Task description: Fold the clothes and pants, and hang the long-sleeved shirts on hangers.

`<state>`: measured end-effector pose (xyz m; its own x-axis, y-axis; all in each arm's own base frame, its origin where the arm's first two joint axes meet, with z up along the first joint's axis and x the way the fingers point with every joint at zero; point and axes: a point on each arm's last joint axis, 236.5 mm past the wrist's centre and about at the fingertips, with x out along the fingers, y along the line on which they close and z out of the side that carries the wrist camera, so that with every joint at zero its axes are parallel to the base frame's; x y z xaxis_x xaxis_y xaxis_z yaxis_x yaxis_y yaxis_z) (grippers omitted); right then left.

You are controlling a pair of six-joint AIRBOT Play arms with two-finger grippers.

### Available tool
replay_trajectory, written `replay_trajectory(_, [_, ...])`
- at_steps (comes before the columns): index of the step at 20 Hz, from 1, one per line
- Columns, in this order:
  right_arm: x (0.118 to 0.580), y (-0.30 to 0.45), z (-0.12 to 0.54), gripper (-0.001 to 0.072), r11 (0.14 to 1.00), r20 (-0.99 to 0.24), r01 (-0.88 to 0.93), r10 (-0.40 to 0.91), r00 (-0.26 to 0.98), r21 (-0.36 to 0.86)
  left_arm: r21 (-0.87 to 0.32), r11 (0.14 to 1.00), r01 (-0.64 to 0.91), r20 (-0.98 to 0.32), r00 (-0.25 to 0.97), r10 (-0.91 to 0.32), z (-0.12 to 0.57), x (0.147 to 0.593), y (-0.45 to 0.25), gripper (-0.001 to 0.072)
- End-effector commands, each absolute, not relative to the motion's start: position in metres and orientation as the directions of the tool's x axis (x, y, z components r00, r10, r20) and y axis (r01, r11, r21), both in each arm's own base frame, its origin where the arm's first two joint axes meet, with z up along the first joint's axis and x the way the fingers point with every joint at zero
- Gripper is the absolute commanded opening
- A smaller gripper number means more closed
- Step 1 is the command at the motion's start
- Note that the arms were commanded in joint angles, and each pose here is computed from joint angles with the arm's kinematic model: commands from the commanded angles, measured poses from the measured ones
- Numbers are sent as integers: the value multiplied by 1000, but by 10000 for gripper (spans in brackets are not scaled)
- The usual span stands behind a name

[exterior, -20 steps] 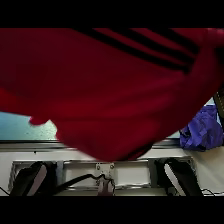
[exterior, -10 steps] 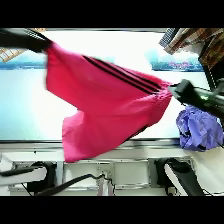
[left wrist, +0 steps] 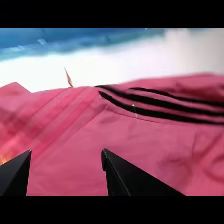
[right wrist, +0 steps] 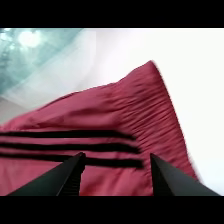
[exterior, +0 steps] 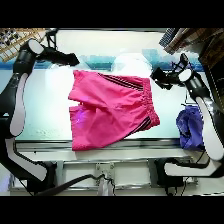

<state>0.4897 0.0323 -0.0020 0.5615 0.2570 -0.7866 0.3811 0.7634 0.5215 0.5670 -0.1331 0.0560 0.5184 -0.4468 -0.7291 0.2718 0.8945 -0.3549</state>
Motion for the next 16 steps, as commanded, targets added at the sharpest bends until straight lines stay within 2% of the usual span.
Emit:
replay_trajectory(1, [502, 4, -7, 463, 803, -816, 381, 210, 538, 458, -391, 908, 152, -712, 575, -403, 76, 572, -90, 473])
replay_trajectory(3, [484, 2, 7, 463, 858, -837, 315, 210, 506, 406, -416, 899, 137, -758, 494, -426, 81, 543, -74, 466])
replay_trajectory(4, [468, 3, 11, 458, 881, -858, 289, 210, 468, 374, -440, 887, 139, -783, 423, -455, 82, 522, -75, 379])
replay_trajectory(5, [451, 3, 14, 428, 894, -874, 279, 205, 441, 351, -452, 879, 152, -810, 344, -476, 83, 498, -77, 224])
replay_trajectory(7, [415, 7, 21, 427, 889, -881, 296, 205, 427, 351, -451, 870, 199, -825, 280, -491, 94, 469, -88, 212])
replay_trajectory(13, [261, 33, -22, 432, 826, -918, 428, 246, 312, 367, -442, 854, 275, -796, 318, -514, 121, 401, -135, 213])
replay_trajectory(15, [226, 40, -44, 546, 821, -930, 446, 260, 261, 355, -464, 858, 222, -793, 328, -514, 109, 374, -138, 215])
replay_trajectory(16, [214, 39, -54, 546, 826, -936, 451, 250, 247, 339, -487, 848, 209, -785, 322, -529, 104, 359, -141, 216])
